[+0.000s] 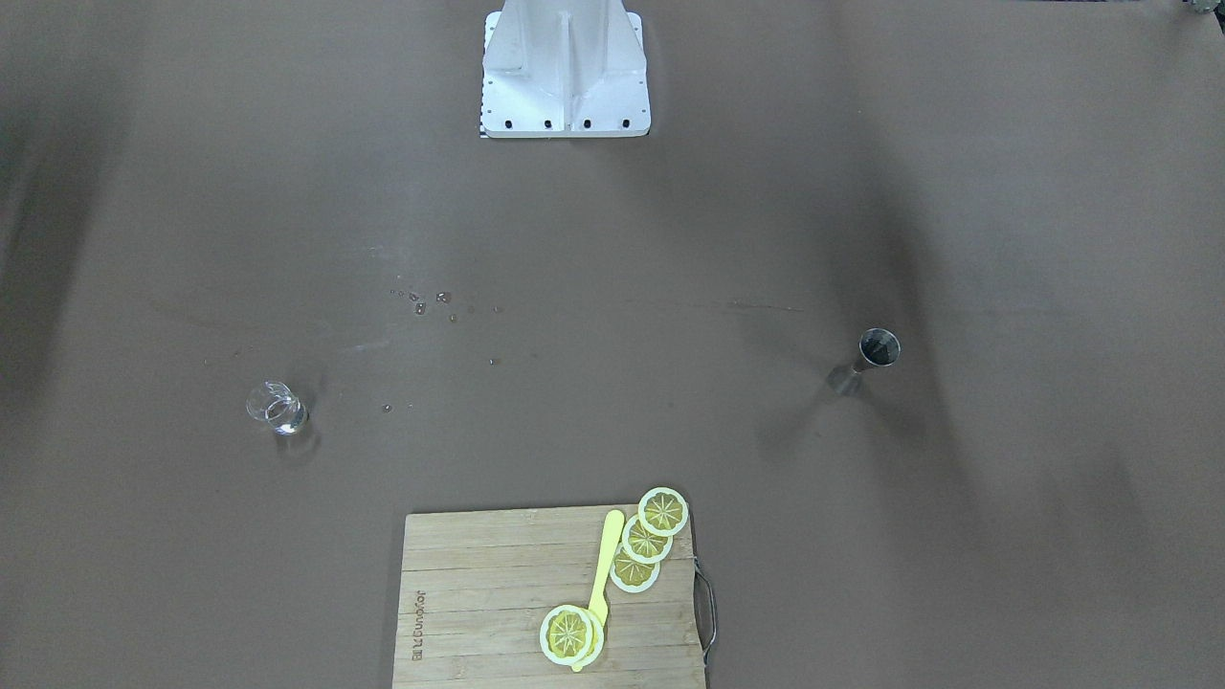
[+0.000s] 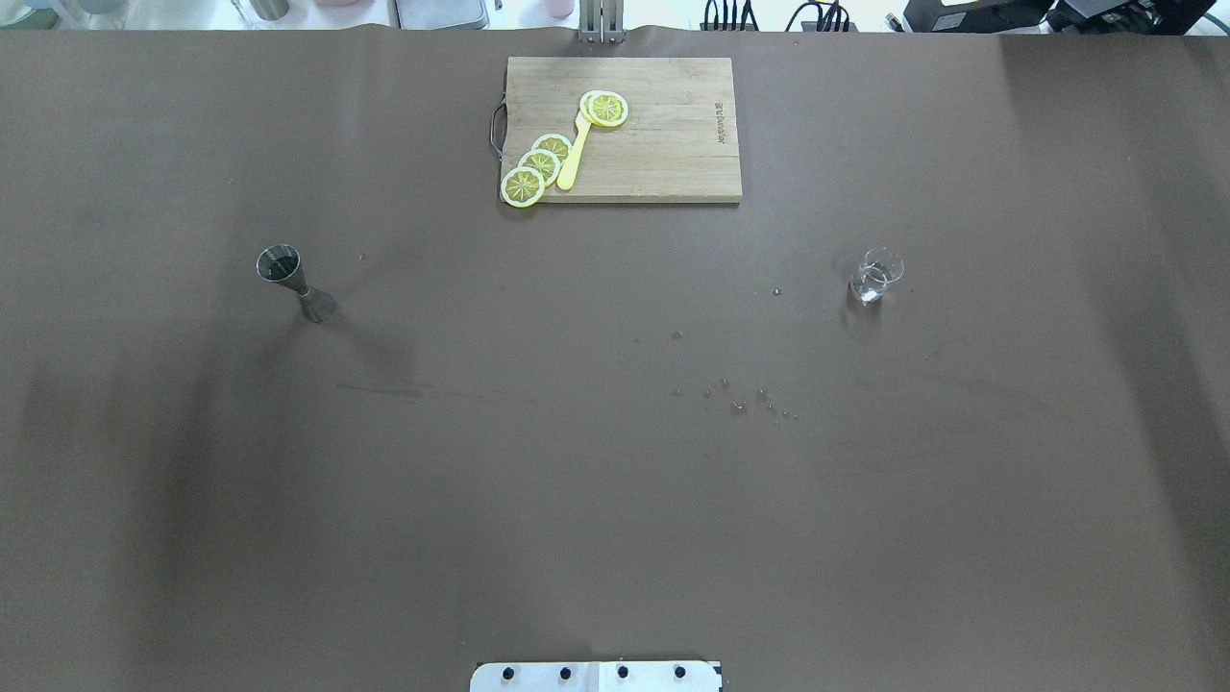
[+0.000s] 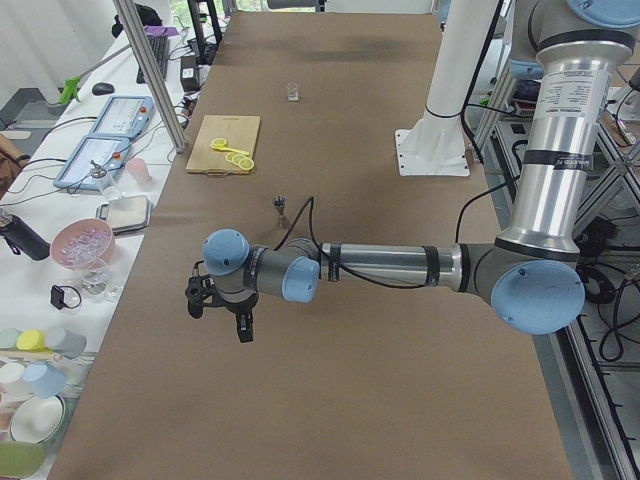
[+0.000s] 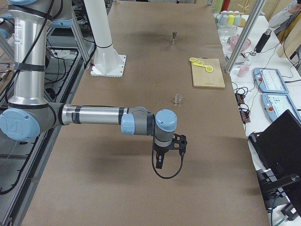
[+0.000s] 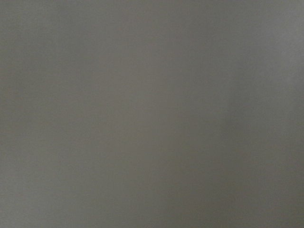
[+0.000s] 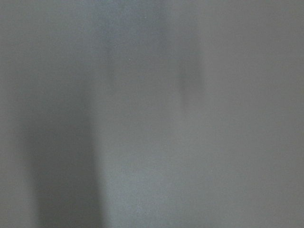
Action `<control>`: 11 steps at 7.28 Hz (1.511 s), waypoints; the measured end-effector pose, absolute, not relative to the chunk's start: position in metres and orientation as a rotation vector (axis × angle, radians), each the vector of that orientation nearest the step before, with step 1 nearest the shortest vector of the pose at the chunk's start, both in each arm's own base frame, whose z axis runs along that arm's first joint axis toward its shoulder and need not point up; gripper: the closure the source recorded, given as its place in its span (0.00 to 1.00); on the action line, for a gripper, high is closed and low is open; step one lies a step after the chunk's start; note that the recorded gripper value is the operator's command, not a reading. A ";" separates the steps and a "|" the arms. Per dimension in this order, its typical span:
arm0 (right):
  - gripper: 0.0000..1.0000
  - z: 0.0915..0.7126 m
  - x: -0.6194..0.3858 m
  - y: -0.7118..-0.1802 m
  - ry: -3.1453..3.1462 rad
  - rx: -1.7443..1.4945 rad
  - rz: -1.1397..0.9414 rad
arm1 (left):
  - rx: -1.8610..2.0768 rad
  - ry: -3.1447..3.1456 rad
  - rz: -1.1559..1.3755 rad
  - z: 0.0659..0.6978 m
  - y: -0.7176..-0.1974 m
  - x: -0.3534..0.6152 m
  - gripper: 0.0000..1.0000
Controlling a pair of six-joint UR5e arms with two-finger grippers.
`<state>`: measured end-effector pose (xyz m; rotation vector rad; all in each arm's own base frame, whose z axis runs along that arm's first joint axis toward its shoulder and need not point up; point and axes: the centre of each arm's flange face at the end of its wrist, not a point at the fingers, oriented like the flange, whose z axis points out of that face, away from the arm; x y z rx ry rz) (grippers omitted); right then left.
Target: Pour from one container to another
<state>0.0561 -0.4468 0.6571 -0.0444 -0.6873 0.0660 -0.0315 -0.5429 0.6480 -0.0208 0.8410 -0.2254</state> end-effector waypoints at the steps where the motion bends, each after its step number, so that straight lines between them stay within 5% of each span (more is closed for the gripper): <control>1: 0.00 0.656 0.059 -0.446 -0.694 -0.042 0.072 | -0.024 0.838 -0.240 0.663 -0.521 -0.044 0.01; 11: 0.00 0.655 0.077 -0.439 -0.724 -0.005 0.055 | -0.020 0.765 -0.266 0.624 -0.461 -0.058 0.01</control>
